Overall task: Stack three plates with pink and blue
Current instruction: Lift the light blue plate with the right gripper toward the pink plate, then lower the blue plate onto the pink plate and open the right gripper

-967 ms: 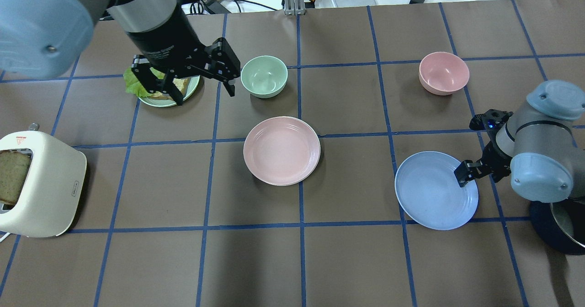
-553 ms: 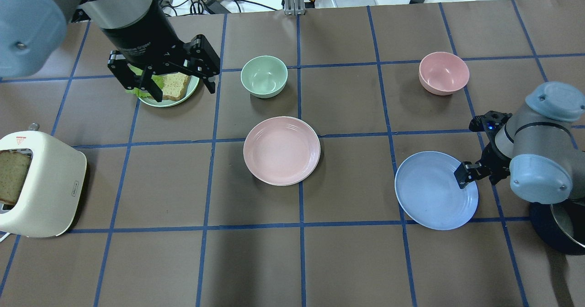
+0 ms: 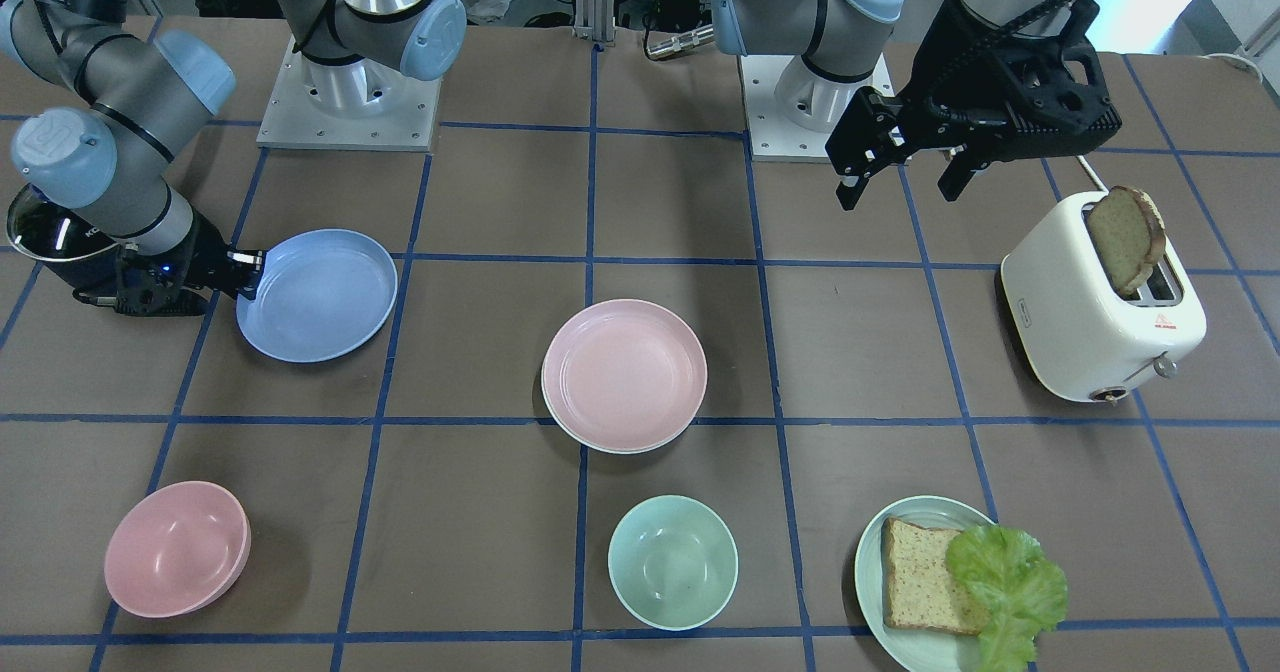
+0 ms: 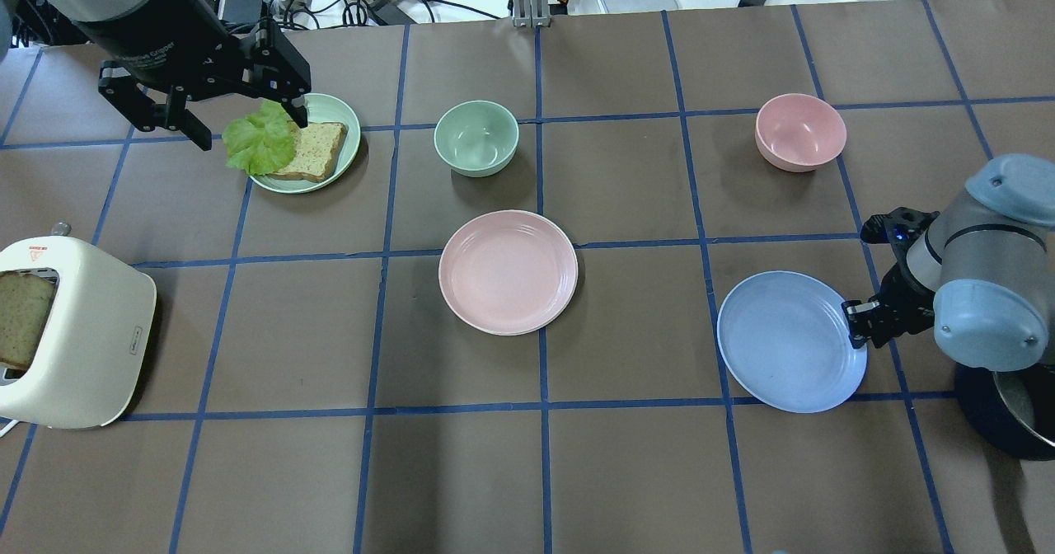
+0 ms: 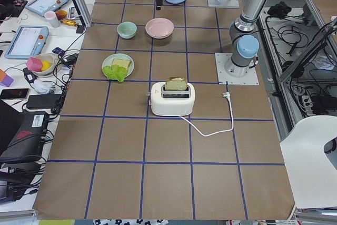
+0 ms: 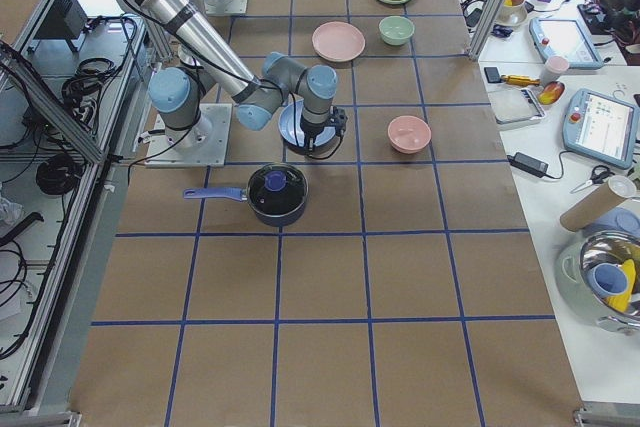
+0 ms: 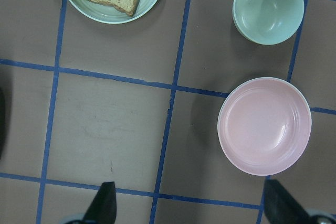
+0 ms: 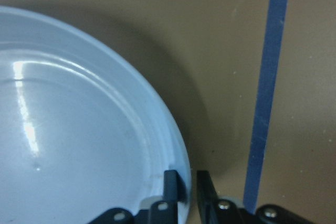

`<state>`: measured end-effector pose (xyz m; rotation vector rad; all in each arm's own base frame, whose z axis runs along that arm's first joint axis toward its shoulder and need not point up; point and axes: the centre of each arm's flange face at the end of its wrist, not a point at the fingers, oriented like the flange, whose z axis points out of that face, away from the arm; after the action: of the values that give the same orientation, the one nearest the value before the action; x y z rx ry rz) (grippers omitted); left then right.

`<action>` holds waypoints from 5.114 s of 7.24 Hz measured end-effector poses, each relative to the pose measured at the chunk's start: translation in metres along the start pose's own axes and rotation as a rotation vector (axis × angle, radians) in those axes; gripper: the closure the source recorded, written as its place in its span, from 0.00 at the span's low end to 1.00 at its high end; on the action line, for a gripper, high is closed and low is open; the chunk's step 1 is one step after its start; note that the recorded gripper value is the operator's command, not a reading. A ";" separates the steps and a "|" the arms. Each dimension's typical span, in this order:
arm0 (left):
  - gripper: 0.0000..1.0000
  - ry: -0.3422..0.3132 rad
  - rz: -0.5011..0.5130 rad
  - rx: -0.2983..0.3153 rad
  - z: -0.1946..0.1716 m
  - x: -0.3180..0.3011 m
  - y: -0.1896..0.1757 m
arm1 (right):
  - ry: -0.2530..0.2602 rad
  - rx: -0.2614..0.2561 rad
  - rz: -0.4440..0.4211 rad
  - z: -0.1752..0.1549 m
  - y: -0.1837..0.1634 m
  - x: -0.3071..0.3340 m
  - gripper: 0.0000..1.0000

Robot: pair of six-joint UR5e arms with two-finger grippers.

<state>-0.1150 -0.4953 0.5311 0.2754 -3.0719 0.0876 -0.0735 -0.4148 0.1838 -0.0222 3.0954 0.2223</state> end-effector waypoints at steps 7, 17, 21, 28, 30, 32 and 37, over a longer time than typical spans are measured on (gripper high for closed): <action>0.00 -0.002 0.000 0.005 -0.003 -0.001 0.002 | -0.092 0.020 0.113 -0.021 0.006 -0.016 1.00; 0.00 -0.030 0.015 0.003 -0.006 -0.004 0.006 | -0.169 0.067 0.323 -0.109 -0.069 -0.247 1.00; 0.00 -0.029 0.014 0.003 -0.006 -0.004 0.006 | -0.167 0.091 0.327 -0.067 -0.071 -0.332 1.00; 0.00 -0.029 0.013 0.003 -0.006 -0.004 0.006 | -0.197 0.075 0.344 -0.056 -0.061 -0.356 0.61; 0.00 -0.027 0.014 0.002 -0.006 -0.004 0.006 | -0.182 0.055 0.346 -0.044 -0.053 -0.353 0.00; 0.00 -0.027 0.014 0.002 -0.006 -0.005 0.006 | -0.182 0.072 0.332 -0.054 -0.058 -0.353 0.00; 0.00 -0.027 0.015 0.002 -0.006 -0.004 0.006 | 0.165 0.271 -0.032 -0.172 -0.095 -0.274 0.00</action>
<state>-0.1114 -0.4883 0.5368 0.2551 -3.1009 0.0884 0.1951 -0.5308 0.3513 -0.0861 3.2559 -0.2111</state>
